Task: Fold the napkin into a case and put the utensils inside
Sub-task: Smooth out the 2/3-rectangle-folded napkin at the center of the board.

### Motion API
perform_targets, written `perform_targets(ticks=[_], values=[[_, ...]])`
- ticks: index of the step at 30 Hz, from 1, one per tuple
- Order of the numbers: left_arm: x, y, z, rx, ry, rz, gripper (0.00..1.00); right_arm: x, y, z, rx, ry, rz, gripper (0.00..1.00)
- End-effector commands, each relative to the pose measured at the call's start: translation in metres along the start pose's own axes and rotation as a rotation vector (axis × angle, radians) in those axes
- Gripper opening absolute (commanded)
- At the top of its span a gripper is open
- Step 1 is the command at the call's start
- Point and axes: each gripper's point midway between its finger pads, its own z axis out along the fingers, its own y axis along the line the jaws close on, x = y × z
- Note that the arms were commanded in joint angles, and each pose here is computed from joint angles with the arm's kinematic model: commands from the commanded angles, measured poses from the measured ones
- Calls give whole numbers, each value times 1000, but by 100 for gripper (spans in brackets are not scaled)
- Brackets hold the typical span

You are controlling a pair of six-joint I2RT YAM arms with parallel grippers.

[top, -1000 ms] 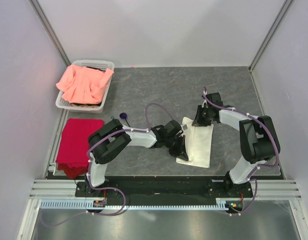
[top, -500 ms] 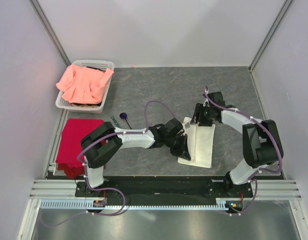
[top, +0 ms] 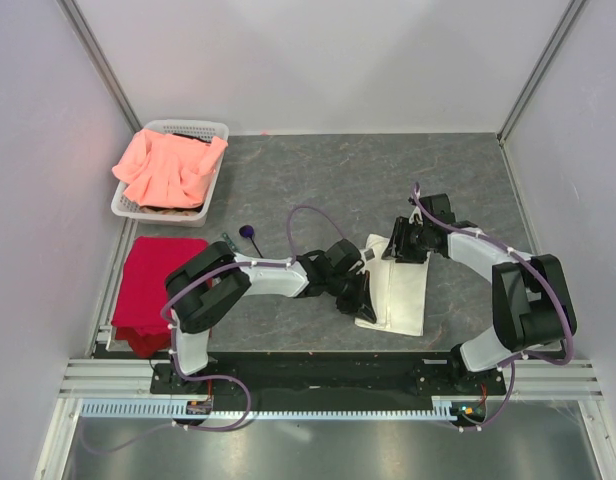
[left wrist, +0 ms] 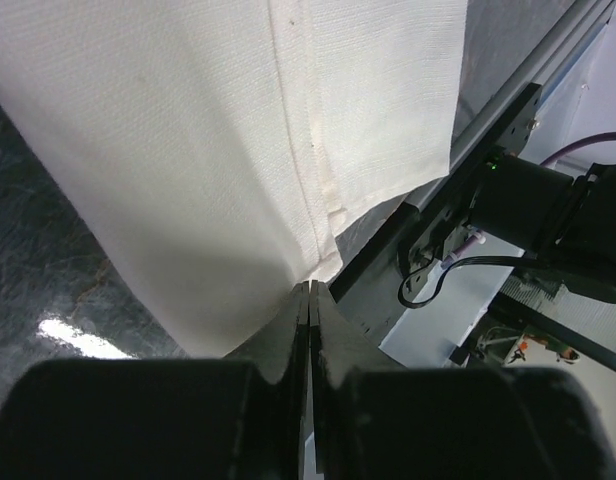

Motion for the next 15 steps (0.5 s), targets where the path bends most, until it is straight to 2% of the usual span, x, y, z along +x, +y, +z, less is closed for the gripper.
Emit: perform_targets(ticks=[1, 5, 8, 9, 12, 15], values=[[-2, -8, 8, 53, 6, -9, 9, 2, 1, 4, -24, -11, 8, 51], [2, 3, 14, 34, 18, -17, 11, 5, -2, 10, -15, 1, 3, 48], [7, 10, 15, 36, 19, -31, 11, 5, -9, 18, 6, 0, -3, 38], [8, 12, 15, 32, 12, -29, 11, 2, -18, 20, 46, -17, -11, 31], [16, 18, 15, 32, 22, -26, 10, 0, -33, 25, 115, -32, -27, 19], [21, 13, 11, 38, 21, 5, 11, 1, -34, 26, 119, -29, -41, 18]])
